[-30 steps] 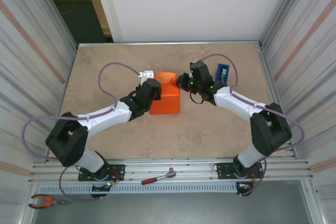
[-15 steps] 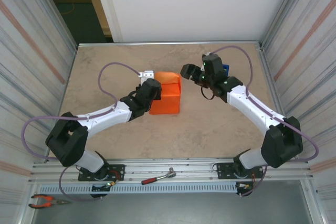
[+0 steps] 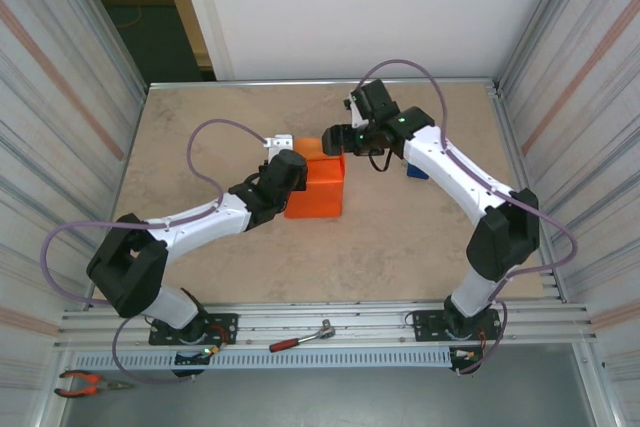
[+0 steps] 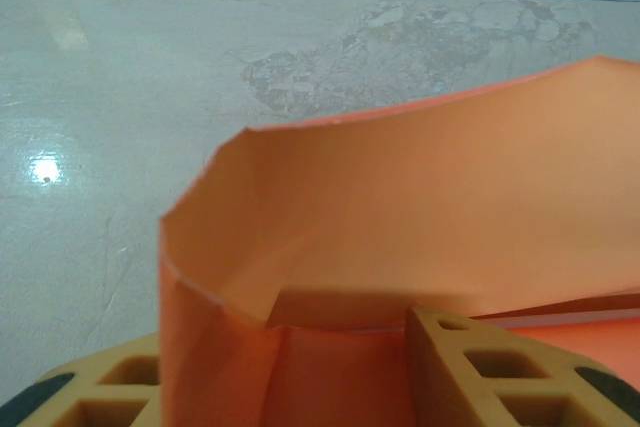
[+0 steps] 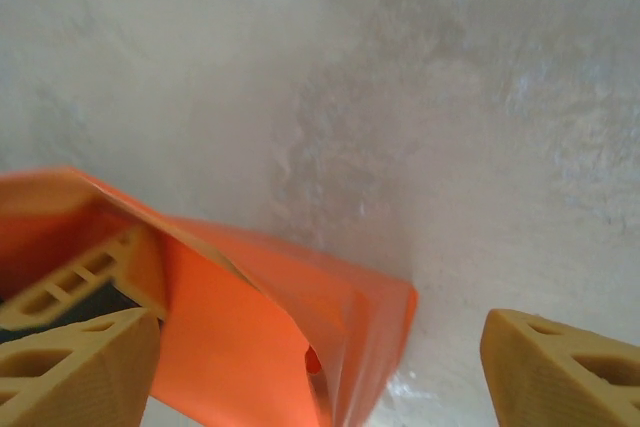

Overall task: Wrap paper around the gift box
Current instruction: Fold the seventh fold of the wrapping paper on the gift box.

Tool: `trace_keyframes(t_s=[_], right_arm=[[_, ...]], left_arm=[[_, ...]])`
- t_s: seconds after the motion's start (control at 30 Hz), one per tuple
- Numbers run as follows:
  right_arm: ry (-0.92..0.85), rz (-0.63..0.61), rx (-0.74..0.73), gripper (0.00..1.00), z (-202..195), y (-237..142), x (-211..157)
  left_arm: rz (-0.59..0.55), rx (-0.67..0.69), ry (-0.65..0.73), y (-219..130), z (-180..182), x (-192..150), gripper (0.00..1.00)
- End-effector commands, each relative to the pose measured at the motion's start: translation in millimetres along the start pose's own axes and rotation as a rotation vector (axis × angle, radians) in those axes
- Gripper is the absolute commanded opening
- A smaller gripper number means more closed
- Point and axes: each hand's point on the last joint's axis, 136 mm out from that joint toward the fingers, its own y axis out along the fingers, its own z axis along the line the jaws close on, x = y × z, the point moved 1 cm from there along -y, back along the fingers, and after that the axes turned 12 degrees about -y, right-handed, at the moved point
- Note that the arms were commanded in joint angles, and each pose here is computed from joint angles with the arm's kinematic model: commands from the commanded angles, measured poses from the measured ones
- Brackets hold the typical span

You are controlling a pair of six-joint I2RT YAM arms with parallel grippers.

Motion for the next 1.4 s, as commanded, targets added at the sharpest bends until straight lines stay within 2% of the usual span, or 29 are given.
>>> trace_keyframes(t_s=[0.0,0.1,0.47,0.53,0.6,0.63,0.67,0.73,0.77,0.8,0.83,0.87,0.97,1.03,1.17,1.23,1.37], right_arm=[[-0.093,0.071,-0.063,0.79,-7,1,-9],[-0.097,0.082,-0.101,0.72,-13,9,-9],[-0.105,0.0,-0.105,0.33,-10,11,21],[-0.106,-0.014,-0.095,0.3,-8,10,25],[-0.106,-0.023,-0.086,0.36,-5,10,27],[-0.105,-0.023,-0.085,0.35,-5,10,27],[-0.105,-0.024,-0.087,0.31,-5,10,28],[-0.103,-0.026,-0.089,0.13,-6,10,28],[-0.1,-0.031,-0.087,0.1,-5,8,28],[-0.094,-0.04,-0.083,0.12,-4,5,29],[-0.088,-0.052,-0.078,0.2,-3,2,30],[-0.074,-0.073,-0.076,0.36,-3,-5,32],[-0.013,-0.156,-0.065,0.56,-5,-30,37],[0.069,-0.21,-0.058,0.62,-16,-44,35],[0.34,-0.311,-0.019,0.6,-58,-52,15],[0.456,-0.329,-0.001,0.51,-75,-44,-1],[0.588,-0.32,0.086,0.13,-82,-18,-20]], left_arm=[[0.098,0.04,0.066,3,13,-31,0.46],[0.098,0.04,0.066,3,13,-31,0.46],[0.104,0.044,0.068,4,14,-34,0.46],[0.105,0.044,0.066,4,15,-35,0.46],[0.107,0.044,0.066,4,15,-35,0.46],[0.108,0.044,0.066,4,15,-36,0.46],[0.108,0.045,0.066,4,15,-35,0.46],[0.107,0.044,0.065,5,15,-35,0.46],[0.108,0.043,0.067,5,14,-36,0.46],[0.108,0.044,0.066,5,14,-36,0.46],[0.108,0.045,0.067,5,14,-36,0.46],[0.11,0.045,0.067,5,14,-36,0.46],[0.109,0.045,0.066,5,14,-36,0.46],[0.109,0.044,0.067,5,14,-36,0.46],[0.11,0.047,0.068,5,15,-37,0.46],[0.111,0.045,0.068,5,15,-37,0.46],[0.114,0.041,0.069,6,14,-38,0.46]])
